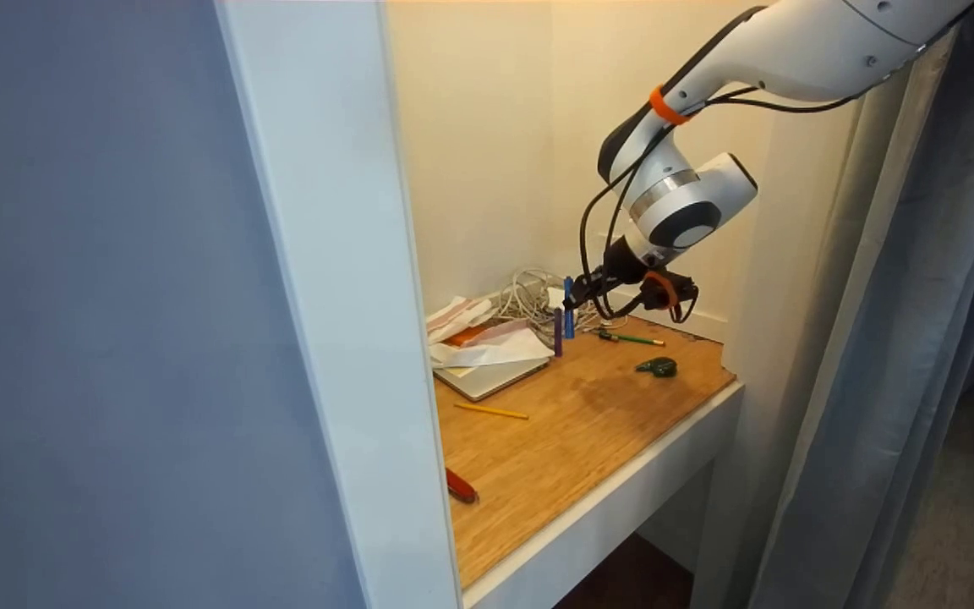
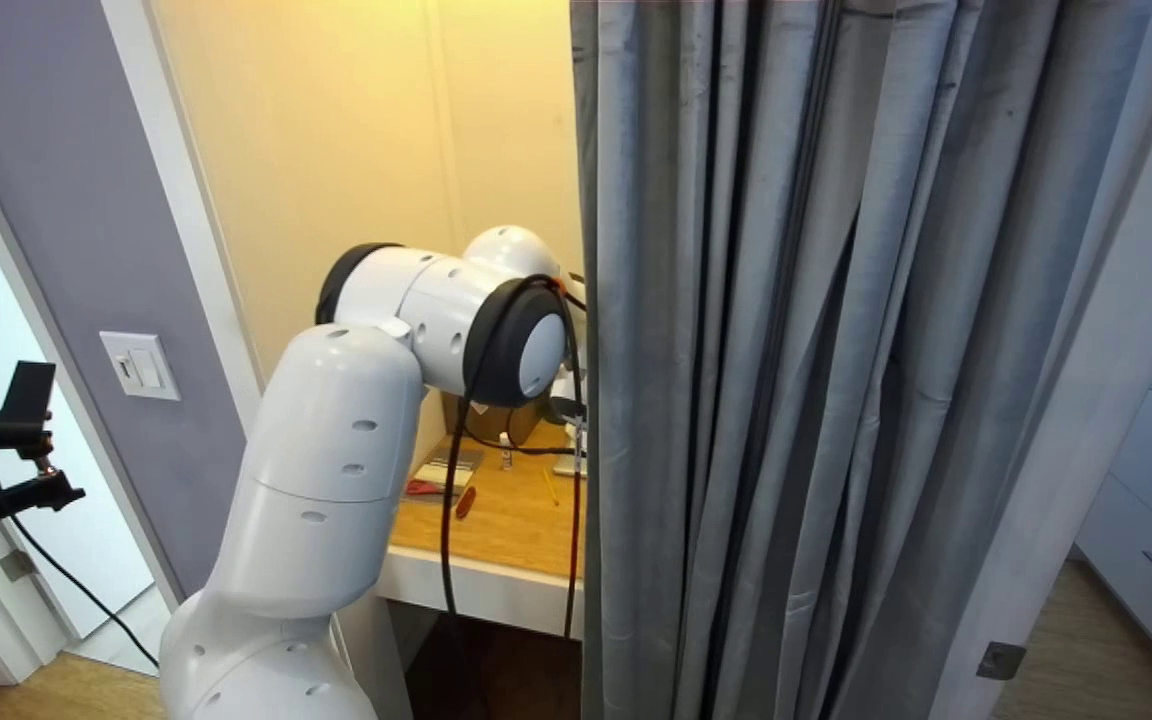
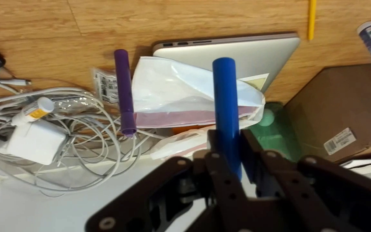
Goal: Move the purple and blue marker to the right and place them in an upright position
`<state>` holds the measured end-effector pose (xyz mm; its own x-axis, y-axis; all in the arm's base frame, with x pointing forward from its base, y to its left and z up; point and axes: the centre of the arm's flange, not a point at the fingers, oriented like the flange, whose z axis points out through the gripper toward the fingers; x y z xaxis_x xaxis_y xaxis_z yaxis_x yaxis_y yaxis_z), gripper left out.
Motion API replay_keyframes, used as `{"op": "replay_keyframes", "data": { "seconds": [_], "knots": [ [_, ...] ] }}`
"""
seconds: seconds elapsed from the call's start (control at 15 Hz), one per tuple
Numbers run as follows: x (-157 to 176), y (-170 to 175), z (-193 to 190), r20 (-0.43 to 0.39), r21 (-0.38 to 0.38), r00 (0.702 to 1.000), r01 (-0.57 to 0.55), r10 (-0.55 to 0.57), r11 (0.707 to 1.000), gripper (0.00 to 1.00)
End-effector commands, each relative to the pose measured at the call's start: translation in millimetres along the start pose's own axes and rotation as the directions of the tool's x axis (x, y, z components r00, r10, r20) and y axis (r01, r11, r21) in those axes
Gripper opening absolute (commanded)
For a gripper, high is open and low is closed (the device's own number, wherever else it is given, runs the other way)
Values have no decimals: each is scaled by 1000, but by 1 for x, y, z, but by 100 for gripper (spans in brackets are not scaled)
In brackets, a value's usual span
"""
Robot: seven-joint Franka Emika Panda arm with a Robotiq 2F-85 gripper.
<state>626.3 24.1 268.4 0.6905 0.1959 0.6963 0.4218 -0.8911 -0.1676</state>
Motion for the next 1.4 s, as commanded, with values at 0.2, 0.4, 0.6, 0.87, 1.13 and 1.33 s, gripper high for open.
{"op": "replay_keyframes", "data": {
  "seconds": [0.2, 0.4, 0.6, 0.87, 1.13, 1.33],
  "knots": [
    [-21, 33, 39, -98, -116, 994, -56, 45, 992, 6],
    [-26, 49, 48, -145, -150, 989, -55, 34, 987, 5],
    [-32, 66, 51, -159, -172, 987, -58, 30, 983, 6],
    [-28, 72, 42, -128, -164, 991, -60, 39, 985, 19],
    [-27, 69, 43, -128, -160, 991, -58, 38, 985, 19],
    [-30, 71, 55, -143, -171, 990, -41, 17, 984, 5]
  ]
}}
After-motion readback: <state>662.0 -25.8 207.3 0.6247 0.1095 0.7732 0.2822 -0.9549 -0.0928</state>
